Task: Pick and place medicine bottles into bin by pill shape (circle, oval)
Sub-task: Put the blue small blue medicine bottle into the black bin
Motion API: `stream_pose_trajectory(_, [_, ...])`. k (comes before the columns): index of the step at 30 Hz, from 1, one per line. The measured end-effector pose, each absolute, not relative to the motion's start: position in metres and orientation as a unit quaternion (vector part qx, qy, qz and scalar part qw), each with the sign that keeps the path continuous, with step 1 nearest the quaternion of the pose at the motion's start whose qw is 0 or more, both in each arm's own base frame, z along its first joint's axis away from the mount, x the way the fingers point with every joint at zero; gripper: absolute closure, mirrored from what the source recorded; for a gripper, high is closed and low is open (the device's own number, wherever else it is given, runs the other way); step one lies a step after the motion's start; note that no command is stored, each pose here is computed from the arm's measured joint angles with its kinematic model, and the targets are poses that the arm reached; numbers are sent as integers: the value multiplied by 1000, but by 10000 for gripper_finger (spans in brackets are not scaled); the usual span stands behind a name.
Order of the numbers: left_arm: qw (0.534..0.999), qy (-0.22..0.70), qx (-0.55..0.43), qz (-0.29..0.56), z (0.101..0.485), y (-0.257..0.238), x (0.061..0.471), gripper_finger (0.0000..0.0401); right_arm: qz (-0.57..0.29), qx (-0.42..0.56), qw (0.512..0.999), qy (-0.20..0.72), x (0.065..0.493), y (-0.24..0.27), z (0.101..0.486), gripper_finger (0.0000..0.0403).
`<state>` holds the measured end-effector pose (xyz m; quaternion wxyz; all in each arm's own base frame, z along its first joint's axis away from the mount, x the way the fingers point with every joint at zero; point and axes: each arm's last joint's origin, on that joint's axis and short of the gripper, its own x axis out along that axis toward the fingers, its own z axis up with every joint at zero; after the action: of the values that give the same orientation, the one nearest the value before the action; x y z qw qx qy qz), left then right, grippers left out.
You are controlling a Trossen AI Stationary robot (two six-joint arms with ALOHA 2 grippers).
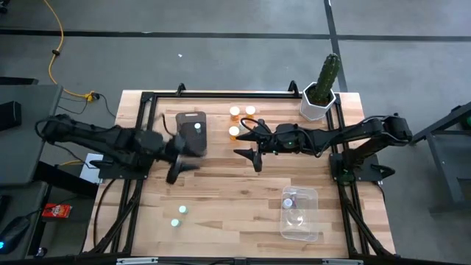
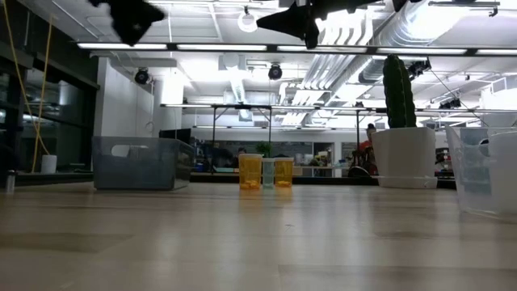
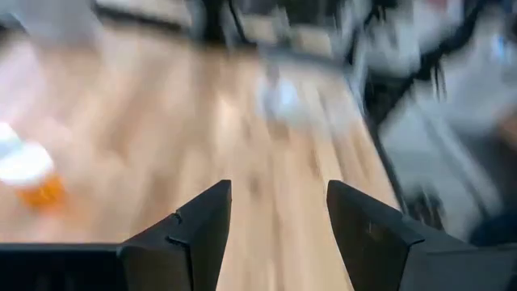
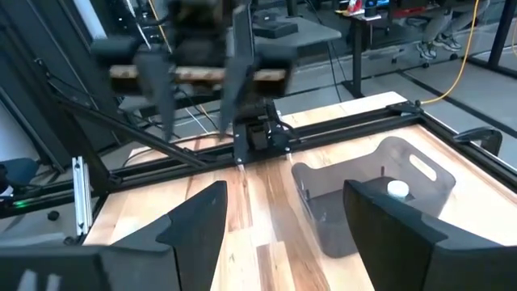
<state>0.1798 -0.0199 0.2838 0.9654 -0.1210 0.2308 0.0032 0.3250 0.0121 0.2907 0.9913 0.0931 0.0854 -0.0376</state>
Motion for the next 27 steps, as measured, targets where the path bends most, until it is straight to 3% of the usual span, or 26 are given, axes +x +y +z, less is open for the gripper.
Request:
stream_pose_trajectory(9, [903,410,-103,-81,250,-93,169,208,-41,95,989,108,324,12,286,163])
stream_pose_trajectory(15, [893,446,-42,-51,222,-131,170,208,-42,93,987,123,323,12,284,163])
stream_pose_trajectory(20, [887,460,-28,-3,203,-142,175,208,-44,101,985,131,323,12,282,163])
stream_pose_trajectory(27, [872,489,-17,-2,187,-149,179,208,-46,101,983,145,322,12,279,163])
